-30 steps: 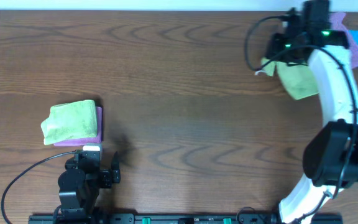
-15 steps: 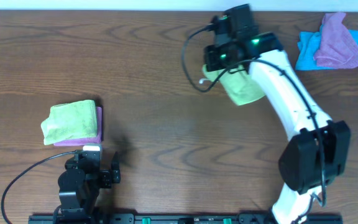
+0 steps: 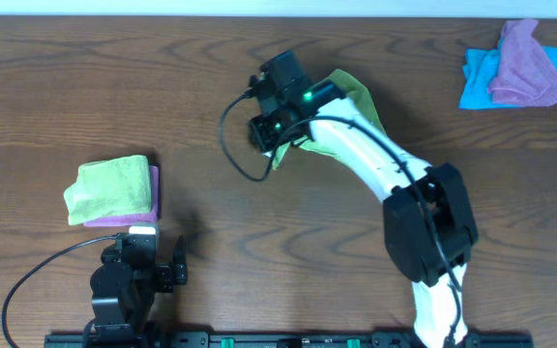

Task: Fold the cloth
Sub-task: 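Grasp the lime-green cloth with the right gripper and lift it, then carry the lime-green cloth to the table center with the right gripper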

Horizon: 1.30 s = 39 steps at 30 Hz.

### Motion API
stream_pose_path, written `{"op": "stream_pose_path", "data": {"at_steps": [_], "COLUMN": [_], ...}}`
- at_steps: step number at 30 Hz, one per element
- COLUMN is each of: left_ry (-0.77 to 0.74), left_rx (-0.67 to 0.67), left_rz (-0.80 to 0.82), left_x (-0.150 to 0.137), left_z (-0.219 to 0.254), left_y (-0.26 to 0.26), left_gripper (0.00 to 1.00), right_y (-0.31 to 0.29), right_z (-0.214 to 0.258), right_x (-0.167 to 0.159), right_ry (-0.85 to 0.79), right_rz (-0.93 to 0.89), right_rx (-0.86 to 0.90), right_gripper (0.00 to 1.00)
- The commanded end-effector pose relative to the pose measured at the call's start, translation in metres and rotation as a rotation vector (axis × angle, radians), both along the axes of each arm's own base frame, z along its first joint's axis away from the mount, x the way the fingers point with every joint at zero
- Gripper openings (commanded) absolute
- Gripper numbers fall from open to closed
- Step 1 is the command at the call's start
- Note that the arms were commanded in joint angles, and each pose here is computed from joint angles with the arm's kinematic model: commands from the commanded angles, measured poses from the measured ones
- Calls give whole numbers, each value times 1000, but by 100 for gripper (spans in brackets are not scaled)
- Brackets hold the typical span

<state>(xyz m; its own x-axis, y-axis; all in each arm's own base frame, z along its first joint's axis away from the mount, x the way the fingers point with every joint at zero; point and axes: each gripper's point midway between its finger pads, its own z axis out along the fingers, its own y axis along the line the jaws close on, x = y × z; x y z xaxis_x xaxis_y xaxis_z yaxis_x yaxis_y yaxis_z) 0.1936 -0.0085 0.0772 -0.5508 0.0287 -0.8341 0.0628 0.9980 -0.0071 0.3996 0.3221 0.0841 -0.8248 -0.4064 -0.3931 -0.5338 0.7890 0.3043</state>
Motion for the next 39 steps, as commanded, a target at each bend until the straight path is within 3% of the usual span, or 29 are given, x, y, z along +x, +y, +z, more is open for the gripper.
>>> {"op": "stream_pose_path", "data": {"at_steps": [1,4,12,16,25,33,39], "left_ry": [8,8,8,8,8,8,8], "left_rx": [-1,-1,-1,-1,-1,-1,-1], "left_rz": [0,0,0,0,0,0,0], "left_x": [-1,-1,-1,-1,-1,-1,-1], "left_z": [-3,-3,-3,-3,-3,-3,-3], "left_y": [0,0,0,0,0,0,0], "left_gripper": [95,95,95,95,95,95,95], "right_y": [26,31,-35,-99,-172,-173,-161], "right_z": [25,37,59,47,17,-22,-25], "right_x": [-13,-17,-12,-16,-18,-29,-20], "right_ry": [-12,-10,9,68,167,137,51], "right_rz": [81,99,-5,-38,-84,-7,21], "right_rx": [104,144,38,-120,-182,-272,-334], "right_gripper": [88,99,99,99,98,97,96]}}
